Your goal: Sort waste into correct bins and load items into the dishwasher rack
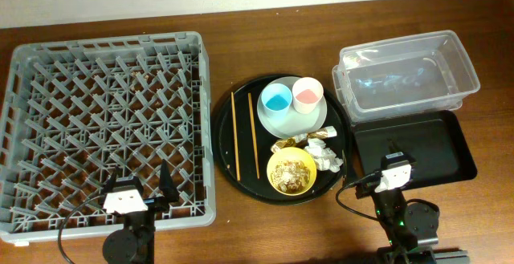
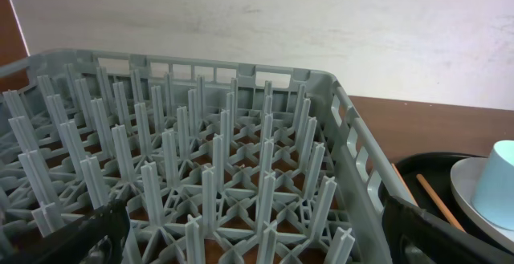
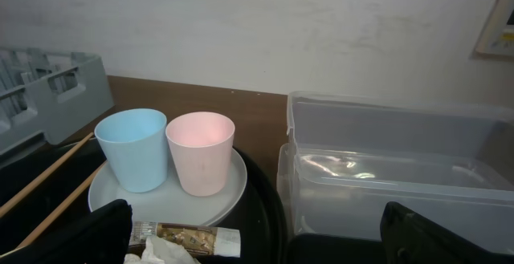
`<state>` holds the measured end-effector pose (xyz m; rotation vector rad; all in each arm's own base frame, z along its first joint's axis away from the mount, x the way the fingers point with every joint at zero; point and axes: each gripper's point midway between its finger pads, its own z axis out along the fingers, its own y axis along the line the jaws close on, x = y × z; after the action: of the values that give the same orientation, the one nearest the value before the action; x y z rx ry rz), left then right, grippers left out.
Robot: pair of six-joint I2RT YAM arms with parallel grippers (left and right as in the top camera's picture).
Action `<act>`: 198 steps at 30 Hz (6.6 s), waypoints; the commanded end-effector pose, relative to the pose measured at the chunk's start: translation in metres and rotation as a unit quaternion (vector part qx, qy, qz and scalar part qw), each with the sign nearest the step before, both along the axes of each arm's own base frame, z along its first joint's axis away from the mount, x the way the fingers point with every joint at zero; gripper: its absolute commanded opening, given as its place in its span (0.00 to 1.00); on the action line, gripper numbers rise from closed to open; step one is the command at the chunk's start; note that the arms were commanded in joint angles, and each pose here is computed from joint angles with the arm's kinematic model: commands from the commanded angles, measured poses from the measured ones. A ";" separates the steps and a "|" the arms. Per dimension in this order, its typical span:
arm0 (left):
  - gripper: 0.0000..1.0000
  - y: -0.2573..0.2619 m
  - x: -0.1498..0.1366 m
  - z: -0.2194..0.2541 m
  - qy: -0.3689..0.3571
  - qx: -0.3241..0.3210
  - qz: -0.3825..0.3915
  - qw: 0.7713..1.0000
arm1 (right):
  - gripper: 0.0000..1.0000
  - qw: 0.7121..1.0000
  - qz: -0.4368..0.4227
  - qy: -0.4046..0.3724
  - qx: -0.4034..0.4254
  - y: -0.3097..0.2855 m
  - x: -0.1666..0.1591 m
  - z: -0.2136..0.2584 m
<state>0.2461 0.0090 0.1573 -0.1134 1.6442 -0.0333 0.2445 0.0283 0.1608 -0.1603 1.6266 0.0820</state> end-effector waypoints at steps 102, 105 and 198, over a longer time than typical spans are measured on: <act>0.28 -0.208 0.099 -0.141 0.614 0.103 -0.037 0.781 | 0.99 1.000 -0.007 0.003 0.002 -0.003 0.000 -0.002; 0.28 -0.203 0.102 -0.143 0.614 0.103 -0.030 0.782 | 0.99 1.000 -0.007 0.003 0.002 -0.003 0.000 -0.002; 0.01 -0.105 0.101 -0.033 0.573 0.071 -0.003 0.817 | 0.99 1.000 -0.007 0.003 0.002 -0.003 0.000 -0.002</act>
<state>0.3500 -0.0990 0.1342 0.0284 2.8534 0.1827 0.2446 0.0276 0.1606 -0.1577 1.6280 0.0786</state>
